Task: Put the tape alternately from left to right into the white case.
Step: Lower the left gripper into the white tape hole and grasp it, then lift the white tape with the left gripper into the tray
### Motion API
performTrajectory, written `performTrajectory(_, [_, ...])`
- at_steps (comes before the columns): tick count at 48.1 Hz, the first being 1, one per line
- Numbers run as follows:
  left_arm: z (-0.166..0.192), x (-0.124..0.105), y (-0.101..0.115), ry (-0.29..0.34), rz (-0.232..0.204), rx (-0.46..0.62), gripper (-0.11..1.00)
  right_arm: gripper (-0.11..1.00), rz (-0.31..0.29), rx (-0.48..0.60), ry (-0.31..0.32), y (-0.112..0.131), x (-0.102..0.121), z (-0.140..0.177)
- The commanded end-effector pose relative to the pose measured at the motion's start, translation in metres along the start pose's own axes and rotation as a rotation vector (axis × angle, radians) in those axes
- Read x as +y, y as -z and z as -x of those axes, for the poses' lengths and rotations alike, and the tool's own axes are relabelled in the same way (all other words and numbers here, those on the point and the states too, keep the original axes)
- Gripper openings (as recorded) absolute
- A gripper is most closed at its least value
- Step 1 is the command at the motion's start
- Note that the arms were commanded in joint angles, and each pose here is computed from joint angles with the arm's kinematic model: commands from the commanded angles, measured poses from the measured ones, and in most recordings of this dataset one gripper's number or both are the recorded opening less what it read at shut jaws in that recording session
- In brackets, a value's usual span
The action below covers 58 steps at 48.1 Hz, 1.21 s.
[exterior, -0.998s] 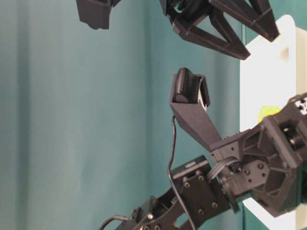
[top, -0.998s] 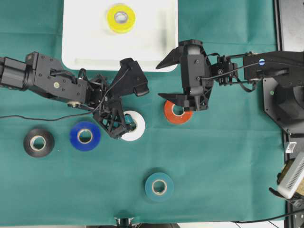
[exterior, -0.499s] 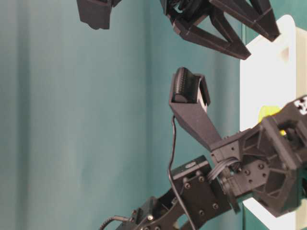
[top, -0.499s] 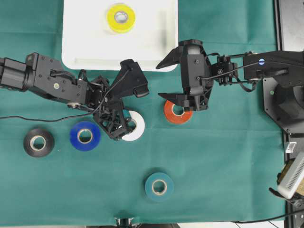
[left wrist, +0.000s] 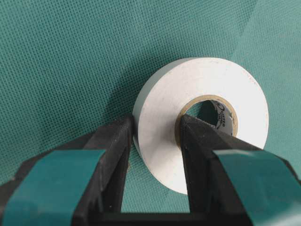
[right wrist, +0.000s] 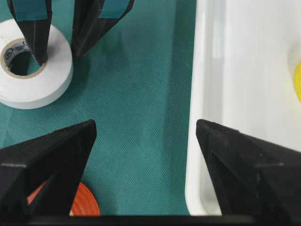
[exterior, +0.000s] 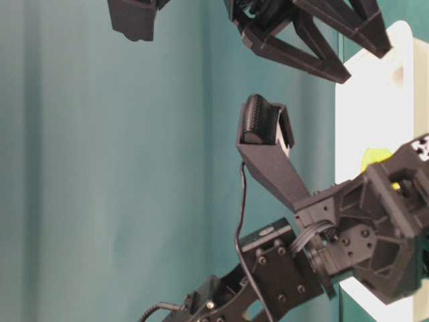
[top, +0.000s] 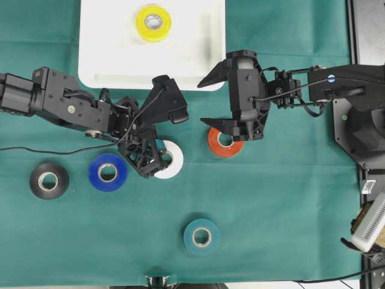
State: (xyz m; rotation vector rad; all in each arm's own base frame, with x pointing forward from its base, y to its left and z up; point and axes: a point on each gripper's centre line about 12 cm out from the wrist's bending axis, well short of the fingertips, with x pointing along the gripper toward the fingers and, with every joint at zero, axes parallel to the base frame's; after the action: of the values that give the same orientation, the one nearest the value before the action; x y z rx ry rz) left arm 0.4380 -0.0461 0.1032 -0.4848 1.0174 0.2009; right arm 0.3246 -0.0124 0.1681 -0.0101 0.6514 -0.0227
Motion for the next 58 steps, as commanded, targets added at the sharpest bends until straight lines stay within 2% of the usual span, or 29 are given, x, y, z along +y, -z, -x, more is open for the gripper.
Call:
performTrajectory(1, [0.012,-0.009,-0.008,0.026,-0.010,-0.034,0.28,0.75,-0.004,-0.024,-0.002,-0.006,0.001,0.001])
performTrajectory(16, [0.041,-0.014,-0.013,0.055,-0.046,-0.078,0.28,0.75,-0.004,-0.023,-0.002,-0.006,0.001,0.001])
performTrajectory(41, [0.069,-0.011,-0.012,0.073,-0.059,-0.117,0.28,0.75,-0.004,-0.018,-0.002,-0.004,0.001,0.001])
performTrajectory(45, [0.071,-0.009,-0.013,0.071,-0.081,-0.122,0.28,0.75,-0.005,-0.018,-0.001,-0.004,0.000,0.001])
performTrajectory(53, [0.080,-0.002,-0.014,0.063,-0.158,-0.140,0.28,0.75,-0.006,-0.018,-0.001,-0.004,0.000,0.001])
performTrajectory(58, [0.088,0.008,-0.017,0.053,-0.167,-0.156,0.28,0.75,-0.014,-0.017,-0.002,-0.003,0.001,0.001])
